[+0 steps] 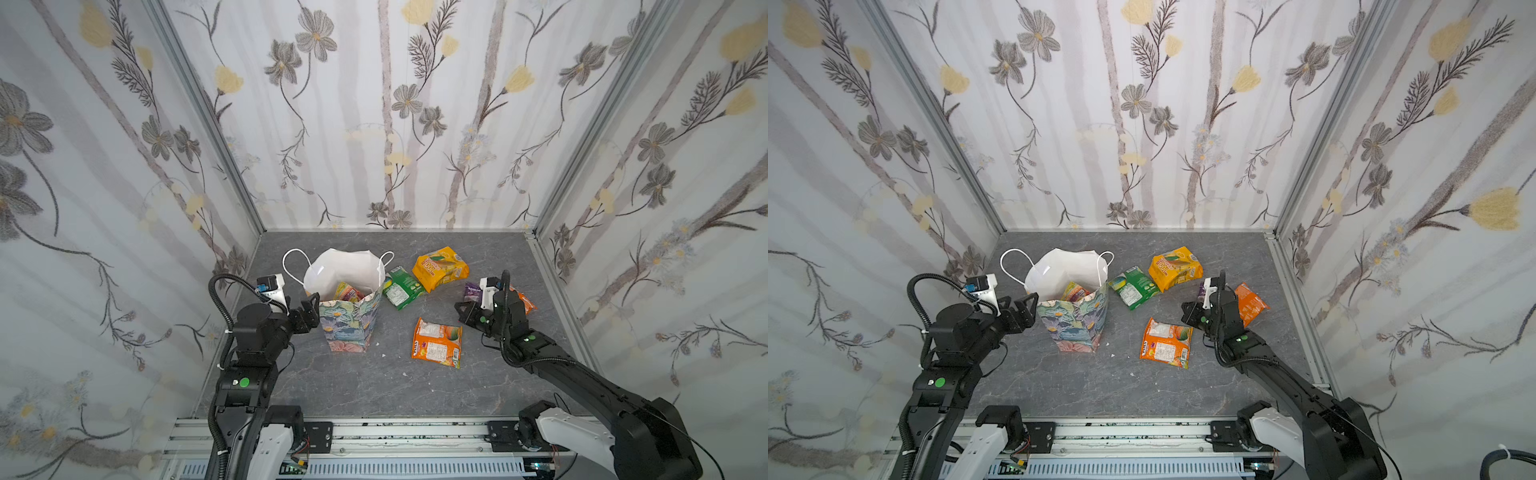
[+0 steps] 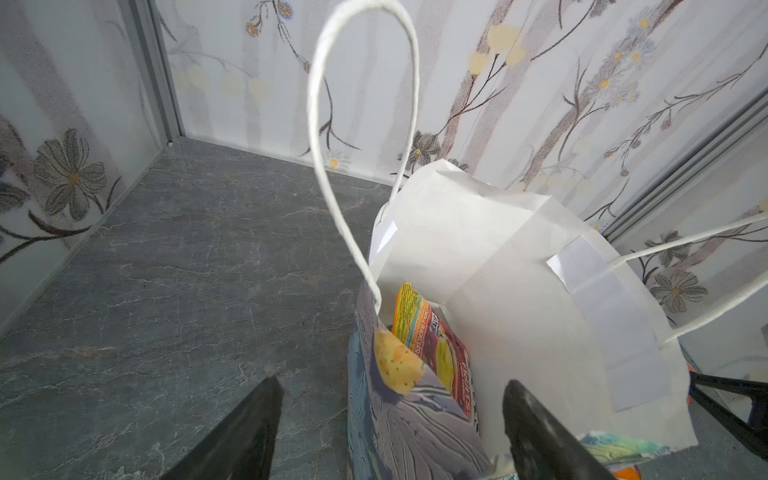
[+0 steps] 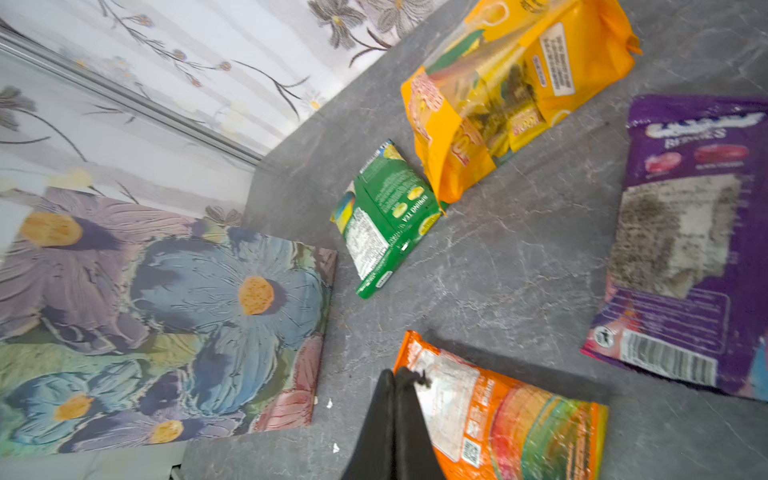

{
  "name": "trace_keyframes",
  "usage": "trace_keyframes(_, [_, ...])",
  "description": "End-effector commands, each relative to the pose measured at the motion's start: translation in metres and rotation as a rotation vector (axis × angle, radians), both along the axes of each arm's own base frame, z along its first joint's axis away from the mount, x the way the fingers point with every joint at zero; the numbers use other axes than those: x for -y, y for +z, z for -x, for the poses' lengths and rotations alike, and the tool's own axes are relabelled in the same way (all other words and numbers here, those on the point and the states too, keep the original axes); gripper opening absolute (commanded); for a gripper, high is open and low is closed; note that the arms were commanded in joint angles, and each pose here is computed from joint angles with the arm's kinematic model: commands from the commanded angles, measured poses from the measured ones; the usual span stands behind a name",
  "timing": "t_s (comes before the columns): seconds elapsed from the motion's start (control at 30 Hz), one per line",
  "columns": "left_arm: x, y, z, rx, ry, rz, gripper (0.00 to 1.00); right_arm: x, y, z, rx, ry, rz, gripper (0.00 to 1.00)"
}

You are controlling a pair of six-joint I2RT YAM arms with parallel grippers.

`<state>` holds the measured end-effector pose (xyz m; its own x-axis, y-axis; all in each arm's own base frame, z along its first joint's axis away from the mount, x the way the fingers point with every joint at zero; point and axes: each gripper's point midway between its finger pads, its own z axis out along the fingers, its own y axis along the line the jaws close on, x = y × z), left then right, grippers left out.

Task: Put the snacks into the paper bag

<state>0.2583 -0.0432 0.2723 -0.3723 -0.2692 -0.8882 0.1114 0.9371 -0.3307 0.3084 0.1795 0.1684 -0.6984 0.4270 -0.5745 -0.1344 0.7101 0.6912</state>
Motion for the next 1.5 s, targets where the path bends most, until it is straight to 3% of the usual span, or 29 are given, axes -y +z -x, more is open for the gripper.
trace_keyframes(0.0, [-0.001,0.008,-0.001,0.033,0.004,0.002,0.83,-0.012,0.021,0.0,0.047,0.072,-0.005,0.0])
trace_keyframes(0.23, [0.0,0.008,-0.001,0.035,0.001,0.001,0.83,-0.025,0.057,-0.003,0.119,0.119,-0.012,0.0])
trace_keyframes(0.33, [0.0,0.008,0.0,0.035,0.002,0.001,0.83,-0.02,0.052,-0.004,0.089,0.101,0.037,0.0])
trace_keyframes(0.4, [0.0,0.009,0.0,0.039,0.002,0.001,0.83,-0.003,0.027,-0.004,0.006,0.034,0.126,0.39])
trace_keyframes(0.43, [-0.001,0.009,0.0,0.041,0.003,0.002,0.83,0.004,0.017,-0.004,-0.02,0.004,0.17,0.49])
trace_keyframes(0.53, [0.0,0.008,-0.001,0.038,0.0,0.002,0.83,0.019,-0.02,0.005,-0.1,-0.031,0.241,0.69])
trace_keyframes(0.63, [0.001,0.008,-0.001,0.034,-0.003,0.003,0.83,0.023,-0.054,0.013,-0.165,-0.046,0.244,0.77])
trace_keyframes(1.03, [0.0,0.008,-0.001,0.036,0.0,0.003,0.83,0.027,-0.114,0.004,-0.265,-0.077,0.25,0.78])
trace_keyframes(1.47, [0.0,0.007,-0.001,0.032,0.002,0.001,0.83,0.037,-0.137,-0.005,-0.301,-0.134,0.364,0.68])
